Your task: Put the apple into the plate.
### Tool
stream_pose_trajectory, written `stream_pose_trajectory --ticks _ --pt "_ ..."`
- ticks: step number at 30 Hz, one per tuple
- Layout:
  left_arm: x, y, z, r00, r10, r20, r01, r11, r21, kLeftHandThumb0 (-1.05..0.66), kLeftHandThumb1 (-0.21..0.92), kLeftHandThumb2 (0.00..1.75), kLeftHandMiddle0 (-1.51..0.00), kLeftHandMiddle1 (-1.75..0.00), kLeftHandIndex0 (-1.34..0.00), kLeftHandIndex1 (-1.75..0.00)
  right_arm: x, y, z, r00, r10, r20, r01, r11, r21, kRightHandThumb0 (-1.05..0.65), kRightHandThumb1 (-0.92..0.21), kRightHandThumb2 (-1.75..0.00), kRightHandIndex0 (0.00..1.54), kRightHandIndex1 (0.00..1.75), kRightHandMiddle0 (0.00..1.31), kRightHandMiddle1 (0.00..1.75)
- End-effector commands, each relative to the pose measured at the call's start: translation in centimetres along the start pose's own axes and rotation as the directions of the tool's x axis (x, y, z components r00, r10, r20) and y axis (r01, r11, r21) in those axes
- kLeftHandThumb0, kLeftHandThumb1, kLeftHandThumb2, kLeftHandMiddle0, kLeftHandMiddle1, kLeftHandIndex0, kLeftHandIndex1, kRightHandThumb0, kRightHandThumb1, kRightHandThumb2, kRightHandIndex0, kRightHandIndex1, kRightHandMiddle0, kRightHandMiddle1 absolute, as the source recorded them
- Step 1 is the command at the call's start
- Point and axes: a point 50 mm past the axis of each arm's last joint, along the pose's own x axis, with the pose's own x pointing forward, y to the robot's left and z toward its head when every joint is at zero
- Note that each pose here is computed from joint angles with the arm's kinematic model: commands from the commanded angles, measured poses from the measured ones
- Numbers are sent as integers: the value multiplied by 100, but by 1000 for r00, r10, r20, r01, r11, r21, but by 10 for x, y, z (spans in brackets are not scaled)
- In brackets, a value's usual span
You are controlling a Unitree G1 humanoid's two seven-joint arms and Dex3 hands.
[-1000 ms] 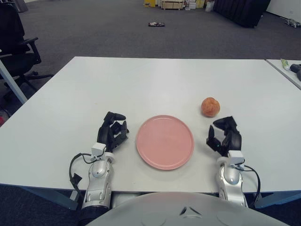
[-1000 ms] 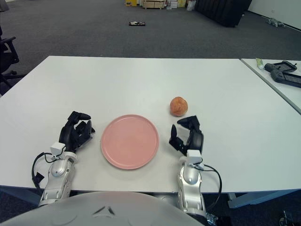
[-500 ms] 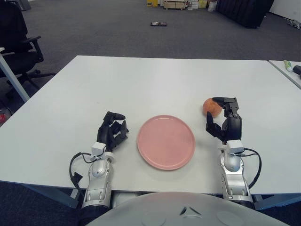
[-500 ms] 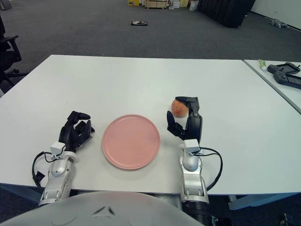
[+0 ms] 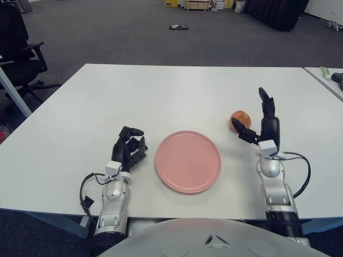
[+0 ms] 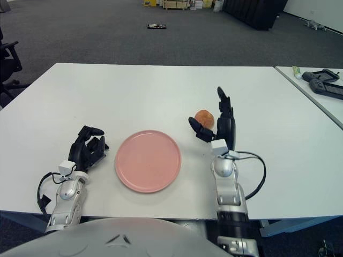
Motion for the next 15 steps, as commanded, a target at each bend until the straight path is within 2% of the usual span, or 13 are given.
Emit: stream_pose_trajectory --ticks 1,6,11,15 --pt "3 -1 3 1000 -3 13 3 1000 5 -38 71 82 -68 -175 -32 -175 8 2 -2 1000 18 1 -18 999 -43 -85 -55 -58 0 0 0 0" --pt "3 -1 2 1000 1 10 -1 1000 9 -38 71 83 -69 -175 -32 -175 24 8 -2 999 33 -7 -33 995 -89 -86 -54 -56 0 0 0 0" --pt "3 -1 2 1000 4 9 -4 1000 11 -38 71 82 -69 -175 -32 -175 34 11 -6 998 43 -41 -48 989 -138 -88 -55 -54 0 0 0 0" --pt "3 -1 2 1000 7 6 -7 1000 11 -38 72 81 -68 -175 -32 -175 47 14 -12 996 52 -78 -66 980 -189 -95 -63 -43 0 0 0 0"
